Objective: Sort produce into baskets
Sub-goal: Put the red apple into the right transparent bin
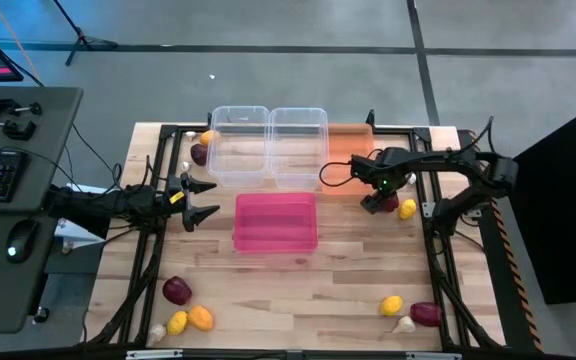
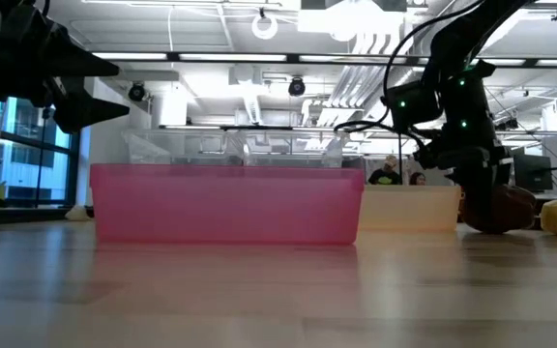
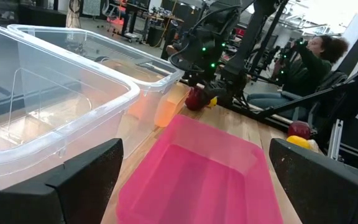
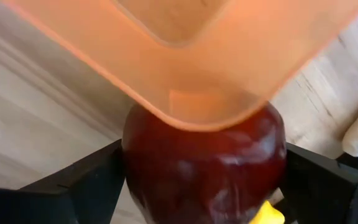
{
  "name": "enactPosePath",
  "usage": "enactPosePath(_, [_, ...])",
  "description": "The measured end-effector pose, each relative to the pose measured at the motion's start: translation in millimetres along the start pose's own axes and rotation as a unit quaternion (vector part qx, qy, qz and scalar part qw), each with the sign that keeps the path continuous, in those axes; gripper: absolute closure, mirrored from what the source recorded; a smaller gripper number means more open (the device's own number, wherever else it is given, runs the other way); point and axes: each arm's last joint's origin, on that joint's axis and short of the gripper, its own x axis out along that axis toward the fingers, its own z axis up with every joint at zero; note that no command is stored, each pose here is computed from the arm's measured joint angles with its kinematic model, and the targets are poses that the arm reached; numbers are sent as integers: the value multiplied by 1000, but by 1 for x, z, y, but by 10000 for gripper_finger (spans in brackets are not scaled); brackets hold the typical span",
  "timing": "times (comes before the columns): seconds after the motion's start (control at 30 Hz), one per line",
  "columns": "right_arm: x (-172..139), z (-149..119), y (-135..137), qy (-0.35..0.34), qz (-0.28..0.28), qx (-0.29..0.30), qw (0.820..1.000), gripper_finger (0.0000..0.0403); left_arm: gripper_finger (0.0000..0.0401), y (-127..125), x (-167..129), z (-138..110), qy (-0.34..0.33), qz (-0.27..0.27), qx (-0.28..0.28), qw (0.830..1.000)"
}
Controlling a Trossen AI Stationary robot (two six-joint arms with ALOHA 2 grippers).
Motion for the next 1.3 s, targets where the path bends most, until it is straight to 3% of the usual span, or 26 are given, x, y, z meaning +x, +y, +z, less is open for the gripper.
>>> enactPosePath(0.27, [0,-2,-1,11,-1,-17,1000,68,11,0,0,0,0,0,0,1000])
enactPosePath(0.43, [-15,-18,-8,20,0,-21,1000,95,11,0,0,0,0,0,0,1000])
enactPosePath(0.57, [-41,-36,-15,1,44,2,999,95,11,0,0,0,0,0,0,1000])
enactPosePath(0.7, [-79,-49,-21,-78,123,18,989,95,11,0,0,0,0,0,0,1000])
enactPosePath(0.87, [-130,-59,-27,-236,228,16,944,95,11,0,0,0,0,0,0,1000])
enactPosePath(1.1, [-170,-43,-24,-422,318,34,848,95,11,0,0,0,0,0,0,1000])
enactPosePath(1.3, [-162,9,-3,-460,320,22,828,95,11,0,0,0,0,0,0,1000])
